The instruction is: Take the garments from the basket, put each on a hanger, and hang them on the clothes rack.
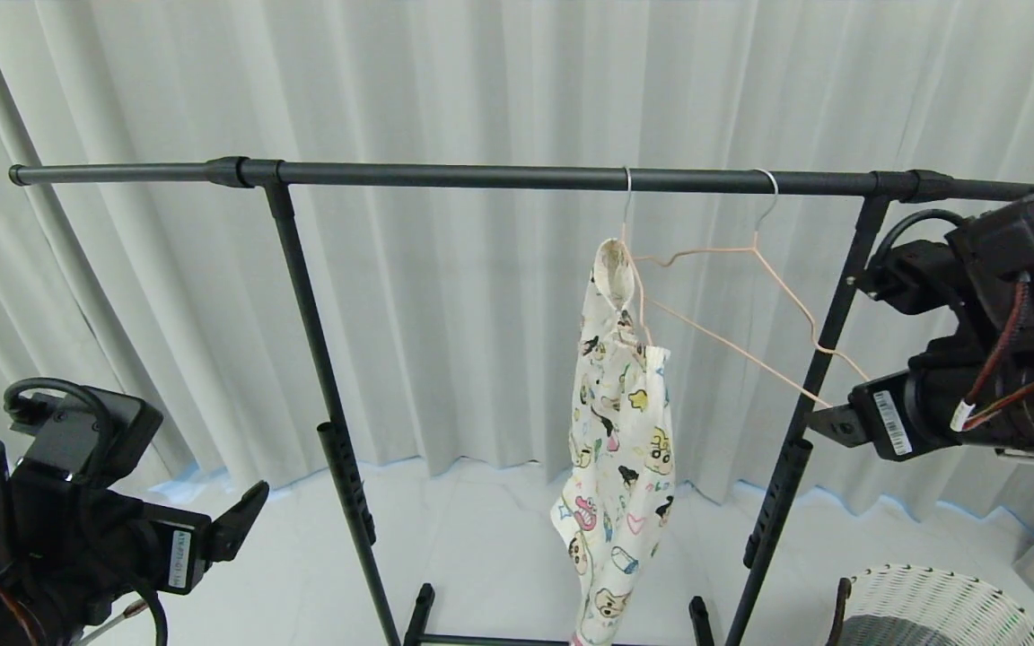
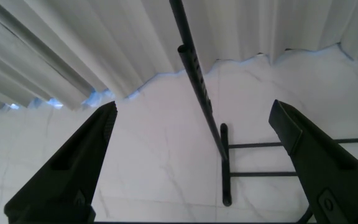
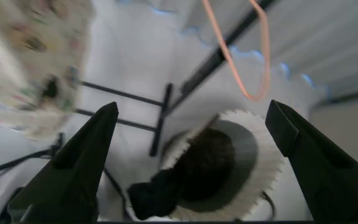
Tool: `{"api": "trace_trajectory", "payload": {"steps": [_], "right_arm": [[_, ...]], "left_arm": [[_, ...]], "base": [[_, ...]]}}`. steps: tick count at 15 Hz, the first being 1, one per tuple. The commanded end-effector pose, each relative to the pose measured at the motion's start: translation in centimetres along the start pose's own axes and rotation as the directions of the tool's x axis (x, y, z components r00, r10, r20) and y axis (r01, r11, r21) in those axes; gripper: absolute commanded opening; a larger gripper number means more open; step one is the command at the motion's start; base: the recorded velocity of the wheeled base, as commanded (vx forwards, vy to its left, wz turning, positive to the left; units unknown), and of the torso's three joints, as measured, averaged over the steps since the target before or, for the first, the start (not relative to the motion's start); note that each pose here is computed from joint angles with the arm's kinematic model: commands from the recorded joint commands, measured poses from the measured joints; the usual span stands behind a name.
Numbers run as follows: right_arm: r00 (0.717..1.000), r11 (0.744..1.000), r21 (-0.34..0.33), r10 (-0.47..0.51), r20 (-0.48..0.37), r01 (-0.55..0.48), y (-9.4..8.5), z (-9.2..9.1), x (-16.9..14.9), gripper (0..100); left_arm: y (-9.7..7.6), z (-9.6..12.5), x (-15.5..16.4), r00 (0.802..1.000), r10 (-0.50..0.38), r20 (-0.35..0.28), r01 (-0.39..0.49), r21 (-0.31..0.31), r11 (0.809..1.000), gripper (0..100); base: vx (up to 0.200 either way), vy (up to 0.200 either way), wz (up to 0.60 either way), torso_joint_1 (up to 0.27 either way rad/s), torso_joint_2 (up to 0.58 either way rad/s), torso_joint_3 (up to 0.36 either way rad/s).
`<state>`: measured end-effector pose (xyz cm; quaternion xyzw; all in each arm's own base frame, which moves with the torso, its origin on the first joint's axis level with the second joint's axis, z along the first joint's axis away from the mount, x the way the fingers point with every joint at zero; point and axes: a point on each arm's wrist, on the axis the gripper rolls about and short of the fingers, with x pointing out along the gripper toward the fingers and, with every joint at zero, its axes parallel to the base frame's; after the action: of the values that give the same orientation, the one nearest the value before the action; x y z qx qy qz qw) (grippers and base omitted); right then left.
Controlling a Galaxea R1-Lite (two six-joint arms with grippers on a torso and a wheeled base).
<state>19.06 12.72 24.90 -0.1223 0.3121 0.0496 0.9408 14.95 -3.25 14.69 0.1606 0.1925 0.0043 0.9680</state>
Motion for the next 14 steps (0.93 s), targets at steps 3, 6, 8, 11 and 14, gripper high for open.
{"api": "trace_trajectory", "payload": {"steps": [3, 6, 8, 11, 14], "right_arm": [[0.998, 0.999, 0.03, -0.035, 0.046, 0.034, -0.9, -0.6, -1.2, 100], [0.995, 0.996, 0.024, -0.09, 0.051, 0.089, -1.4, -1.4, -1.7, 100], [0.992, 0.993, 0.024, -0.117, 0.05, 0.116, -1.7, -1.8, -1.9, 100], [0.987, 0.988, 0.004, -0.152, 0.044, 0.152, -2.8, -3.2, -2.6, 100], [0.986, 0.987, -0.024, -0.157, 0.051, 0.158, -3.6, -5.0, -3.5, 100]], "left_arm": [[0.0, -0.1, 0.0, 1.0, -0.001, -0.004, 0.001, 0.001, 1.0, 100], [0.0, -0.1, 0.0, 1.0, 0.001, -0.003, -0.001, 0.001, 1.0, 100], [0.2, -0.4, 0.2, 1.0, 0.02, -0.022, -0.02, -0.011, 1.0, 100], [0.7, -0.5, 0.2, 0.998, 0.048, -0.029, -0.049, -0.025, 0.998, 100], [0.7, -0.9, -0.2, 0.998, 0.049, -0.028, -0.049, -0.026, 0.998, 100]], "base": [[-0.2, 0.0, 0.0, 0.006, 0.0, 0.002], [-0.2, 0.0, 0.0, -0.001, 0.0, 0.004], [-0.2, 0.0, 0.0, -0.002, 0.0, -0.002], [-0.2, 0.0, 0.0, -0.001, 0.0, 0.004], [-0.2, 0.0, 0.0, 0.002, 0.0, 0.001]]}}
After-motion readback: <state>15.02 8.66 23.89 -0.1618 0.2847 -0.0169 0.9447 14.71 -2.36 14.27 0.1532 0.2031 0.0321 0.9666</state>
